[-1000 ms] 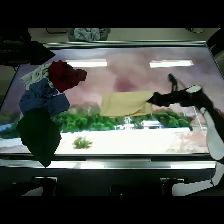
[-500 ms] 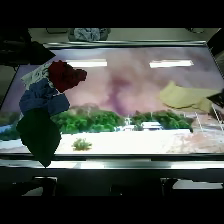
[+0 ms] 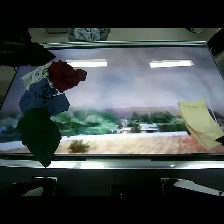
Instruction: Fold the shirts.
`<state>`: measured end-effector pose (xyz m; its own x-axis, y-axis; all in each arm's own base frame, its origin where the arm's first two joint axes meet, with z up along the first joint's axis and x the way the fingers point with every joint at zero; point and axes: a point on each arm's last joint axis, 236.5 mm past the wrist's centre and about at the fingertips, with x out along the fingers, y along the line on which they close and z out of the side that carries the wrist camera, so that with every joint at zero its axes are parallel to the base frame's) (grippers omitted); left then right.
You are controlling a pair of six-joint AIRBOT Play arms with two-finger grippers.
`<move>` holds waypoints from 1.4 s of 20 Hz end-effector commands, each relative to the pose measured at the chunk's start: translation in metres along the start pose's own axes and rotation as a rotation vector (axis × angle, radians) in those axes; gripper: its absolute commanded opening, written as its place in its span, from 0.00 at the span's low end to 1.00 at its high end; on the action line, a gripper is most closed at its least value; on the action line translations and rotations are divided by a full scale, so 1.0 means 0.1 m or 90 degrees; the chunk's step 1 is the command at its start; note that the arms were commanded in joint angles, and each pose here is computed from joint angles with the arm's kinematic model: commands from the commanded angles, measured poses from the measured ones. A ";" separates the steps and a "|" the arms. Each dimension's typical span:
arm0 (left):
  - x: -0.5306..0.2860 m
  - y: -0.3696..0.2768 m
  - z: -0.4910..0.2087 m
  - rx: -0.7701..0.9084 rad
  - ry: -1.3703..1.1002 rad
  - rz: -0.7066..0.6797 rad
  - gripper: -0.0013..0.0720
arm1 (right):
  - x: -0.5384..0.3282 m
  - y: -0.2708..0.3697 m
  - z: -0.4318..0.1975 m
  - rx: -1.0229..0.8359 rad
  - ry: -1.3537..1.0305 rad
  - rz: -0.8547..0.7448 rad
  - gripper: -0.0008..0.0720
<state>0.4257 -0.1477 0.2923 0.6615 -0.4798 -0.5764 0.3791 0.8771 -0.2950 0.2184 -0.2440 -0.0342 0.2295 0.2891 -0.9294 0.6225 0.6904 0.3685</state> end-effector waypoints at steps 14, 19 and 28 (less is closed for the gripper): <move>0.00 0.00 -0.01 -0.001 0.004 0.000 0.05 | 0.38 -0.26 -0.89 0.001 0.093 -0.075 0.49; -0.02 -0.01 0.04 0.008 -0.008 0.000 0.05 | -0.78 -0.23 -0.07 -0.097 -0.061 -0.167 0.96; 0.44 1.13 -0.46 0.033 0.148 0.289 0.13 | -1.62 2.93 0.99 -0.631 -0.392 -0.202 0.94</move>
<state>0.4616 -0.1128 0.2461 0.6836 -0.2654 -0.6799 0.2611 0.9588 -0.1118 0.3919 -0.2452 0.2215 0.6466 -0.2810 -0.7092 0.1411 0.9577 -0.2508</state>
